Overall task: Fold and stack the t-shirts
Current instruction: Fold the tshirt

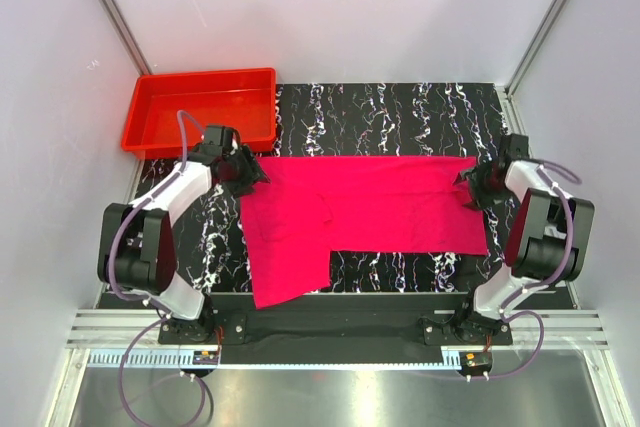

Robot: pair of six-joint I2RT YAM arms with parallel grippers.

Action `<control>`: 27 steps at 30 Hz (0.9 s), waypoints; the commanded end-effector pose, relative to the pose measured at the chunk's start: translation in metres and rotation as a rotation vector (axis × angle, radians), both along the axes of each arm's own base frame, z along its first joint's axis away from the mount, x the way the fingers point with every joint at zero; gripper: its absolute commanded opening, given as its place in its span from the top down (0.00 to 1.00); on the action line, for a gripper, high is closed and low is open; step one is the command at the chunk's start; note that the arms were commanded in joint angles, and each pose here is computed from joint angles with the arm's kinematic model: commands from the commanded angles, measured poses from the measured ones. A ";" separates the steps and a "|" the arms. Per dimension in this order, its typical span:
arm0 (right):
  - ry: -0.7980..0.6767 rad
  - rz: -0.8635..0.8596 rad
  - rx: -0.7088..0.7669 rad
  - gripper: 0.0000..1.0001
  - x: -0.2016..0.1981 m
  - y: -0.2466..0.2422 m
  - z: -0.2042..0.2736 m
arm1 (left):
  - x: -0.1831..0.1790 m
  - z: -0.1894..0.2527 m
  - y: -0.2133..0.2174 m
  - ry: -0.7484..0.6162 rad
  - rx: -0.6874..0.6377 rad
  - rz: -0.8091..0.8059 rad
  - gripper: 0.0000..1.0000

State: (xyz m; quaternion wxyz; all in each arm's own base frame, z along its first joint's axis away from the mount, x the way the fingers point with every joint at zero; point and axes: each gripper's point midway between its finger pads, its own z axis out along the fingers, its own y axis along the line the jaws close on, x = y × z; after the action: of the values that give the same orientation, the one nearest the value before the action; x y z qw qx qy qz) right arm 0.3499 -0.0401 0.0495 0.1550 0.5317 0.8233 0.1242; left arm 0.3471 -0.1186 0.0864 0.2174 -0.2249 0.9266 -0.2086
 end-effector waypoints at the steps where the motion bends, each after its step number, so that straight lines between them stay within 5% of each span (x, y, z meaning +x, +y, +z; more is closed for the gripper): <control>1: -0.251 -0.220 0.065 0.32 0.040 -0.007 0.034 | 0.014 0.009 -0.019 -0.058 -0.060 -0.031 0.44; 9: -0.336 -0.377 0.128 0.34 0.041 -0.013 0.016 | 0.016 -0.006 -0.025 -0.036 -0.046 -0.042 0.44; 25: -0.340 -0.584 0.114 0.59 0.038 -0.036 -0.011 | 0.023 -0.034 -0.017 0.046 0.016 -0.023 0.45; 27: -0.316 -0.559 0.108 0.69 0.039 -0.035 -0.013 | 0.021 -0.040 -0.016 0.065 0.021 -0.022 0.45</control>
State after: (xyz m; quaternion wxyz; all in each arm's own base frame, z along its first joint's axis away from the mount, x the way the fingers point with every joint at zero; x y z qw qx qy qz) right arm 0.3837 -0.0616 0.0358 0.2646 0.7130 0.6100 0.2224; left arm 0.3565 -0.1362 0.0419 0.1724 -0.2205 0.9389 -0.2001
